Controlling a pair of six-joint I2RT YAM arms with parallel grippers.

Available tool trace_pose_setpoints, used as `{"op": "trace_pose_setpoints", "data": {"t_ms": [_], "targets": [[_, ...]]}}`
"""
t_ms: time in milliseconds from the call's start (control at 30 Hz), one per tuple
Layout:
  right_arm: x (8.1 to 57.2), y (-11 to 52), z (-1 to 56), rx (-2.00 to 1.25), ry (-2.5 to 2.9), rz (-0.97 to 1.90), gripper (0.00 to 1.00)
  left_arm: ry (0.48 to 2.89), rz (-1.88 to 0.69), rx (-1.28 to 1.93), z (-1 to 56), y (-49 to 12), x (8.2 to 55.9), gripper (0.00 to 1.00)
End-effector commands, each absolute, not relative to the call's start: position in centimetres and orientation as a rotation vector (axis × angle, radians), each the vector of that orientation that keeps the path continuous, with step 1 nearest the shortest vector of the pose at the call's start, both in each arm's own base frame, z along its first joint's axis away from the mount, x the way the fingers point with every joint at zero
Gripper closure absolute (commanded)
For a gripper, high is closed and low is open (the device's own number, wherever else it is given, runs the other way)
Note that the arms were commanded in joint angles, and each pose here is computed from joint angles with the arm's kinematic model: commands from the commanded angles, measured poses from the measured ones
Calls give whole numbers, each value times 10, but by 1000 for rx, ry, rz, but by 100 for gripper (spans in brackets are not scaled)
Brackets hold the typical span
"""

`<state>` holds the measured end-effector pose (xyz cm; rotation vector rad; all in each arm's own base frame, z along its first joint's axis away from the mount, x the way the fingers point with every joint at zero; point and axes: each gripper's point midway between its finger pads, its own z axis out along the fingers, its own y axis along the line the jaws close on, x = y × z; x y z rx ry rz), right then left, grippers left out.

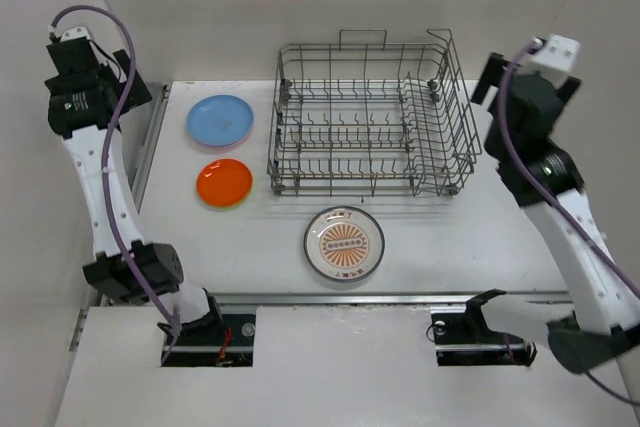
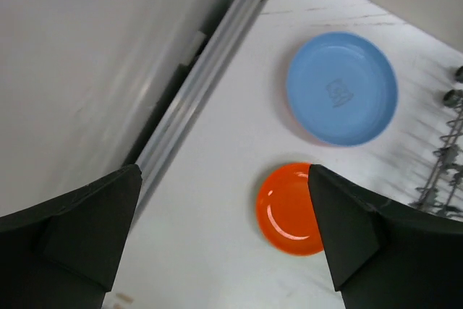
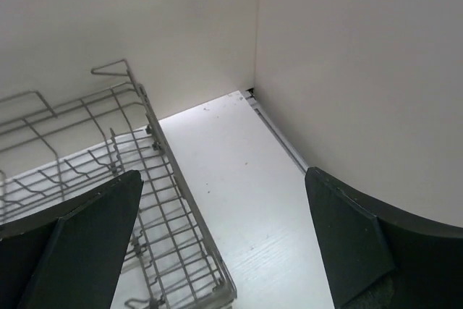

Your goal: Unload the plates from the dish rack

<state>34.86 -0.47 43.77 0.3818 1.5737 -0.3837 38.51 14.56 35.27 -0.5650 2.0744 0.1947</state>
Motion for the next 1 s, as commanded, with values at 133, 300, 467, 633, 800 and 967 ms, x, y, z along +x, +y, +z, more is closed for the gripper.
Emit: {"op": "trace_pose_setpoints", "data": {"t_ms": [133, 300, 467, 633, 800, 967], "targets": [[261, -27, 432, 497, 1561, -189, 0, 2405, 371, -660, 295, 156, 298, 0], [222, -20, 452, 483, 1575, -15, 0, 2487, 362, -681, 282, 142, 253, 0], [187, -26, 429, 669, 1628, 100, 0, 2528, 293, -566, 266, 120, 227, 0], [158, -20, 415, 643, 1720, 169, 0, 2572, 285, -572, 261, 112, 209, 0], [127, -30, 421, 678, 1645, 237, 0, 2543, 253, -557, 265, 101, 196, 0], [100, -25, 424, 645, 1607, 367, 0, 2529, 252, -566, 270, 98, 189, 0]]}}
